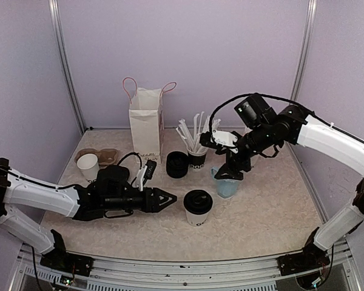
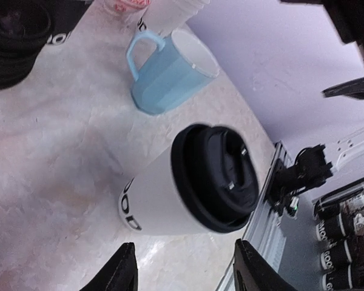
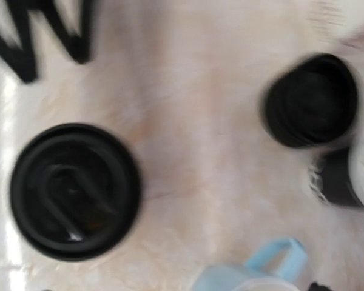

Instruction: Pack the takeout coffee

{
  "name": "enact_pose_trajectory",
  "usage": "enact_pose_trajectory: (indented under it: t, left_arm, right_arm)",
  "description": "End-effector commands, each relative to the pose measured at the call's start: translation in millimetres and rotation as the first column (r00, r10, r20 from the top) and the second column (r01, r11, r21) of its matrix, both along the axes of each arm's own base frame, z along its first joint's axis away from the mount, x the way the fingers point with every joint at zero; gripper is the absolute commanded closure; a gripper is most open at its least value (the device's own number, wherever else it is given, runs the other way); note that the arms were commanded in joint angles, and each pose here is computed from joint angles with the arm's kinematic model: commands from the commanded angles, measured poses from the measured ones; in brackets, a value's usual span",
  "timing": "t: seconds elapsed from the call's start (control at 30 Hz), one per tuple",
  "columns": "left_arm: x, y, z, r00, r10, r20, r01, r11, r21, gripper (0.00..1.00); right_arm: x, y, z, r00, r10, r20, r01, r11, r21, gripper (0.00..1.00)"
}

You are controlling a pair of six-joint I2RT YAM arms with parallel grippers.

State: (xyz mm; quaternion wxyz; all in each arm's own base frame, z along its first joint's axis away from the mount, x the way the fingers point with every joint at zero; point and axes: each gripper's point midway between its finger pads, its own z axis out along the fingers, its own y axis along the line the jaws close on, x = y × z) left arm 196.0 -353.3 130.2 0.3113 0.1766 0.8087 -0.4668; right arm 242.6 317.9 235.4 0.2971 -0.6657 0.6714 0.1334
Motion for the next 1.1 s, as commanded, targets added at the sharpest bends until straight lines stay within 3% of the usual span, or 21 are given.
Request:
enact_pose_trajectory:
  t: [0.0, 0.07, 0.33, 1.07]
  left_arm:
    - [19.4, -2.3, 42.9, 0.996, 0.087, -0.022, -0.089, 0.994, -0.058, 0.48]
    - [22.3, -10.1, 42.9, 0.994, 0.092, -0.065, -0.095, 0.994, -0.045, 0.50]
    - [17.8, -42.0, 31.6, 0.990, 0.057, -0.129, -0.061, 0.998, -0.030, 0.55]
    - [20.2, -32.5, -35.0, 0.976, 0.071, -0.205, -0.049, 0.993, 0.112, 0.68]
  right_arm:
    - [15.0, -6.1, -22.7, 0.981, -0.146, -0.131, 0.161, 0.981, 0.108, 0.39]
    - [12.6, -9.9, -36.2, 0.967, -0.164, -0.193, 0.188, 0.976, 0.112, 0.47]
    - [-1.8, -9.4, -75.2, 0.924, -0.168, -0.344, 0.202, 0.977, 0.065, 0.64]
    - [-7.0, 5.2, -105.4, 0.882, -0.120, -0.455, 0.158, 0.986, 0.047, 0.70]
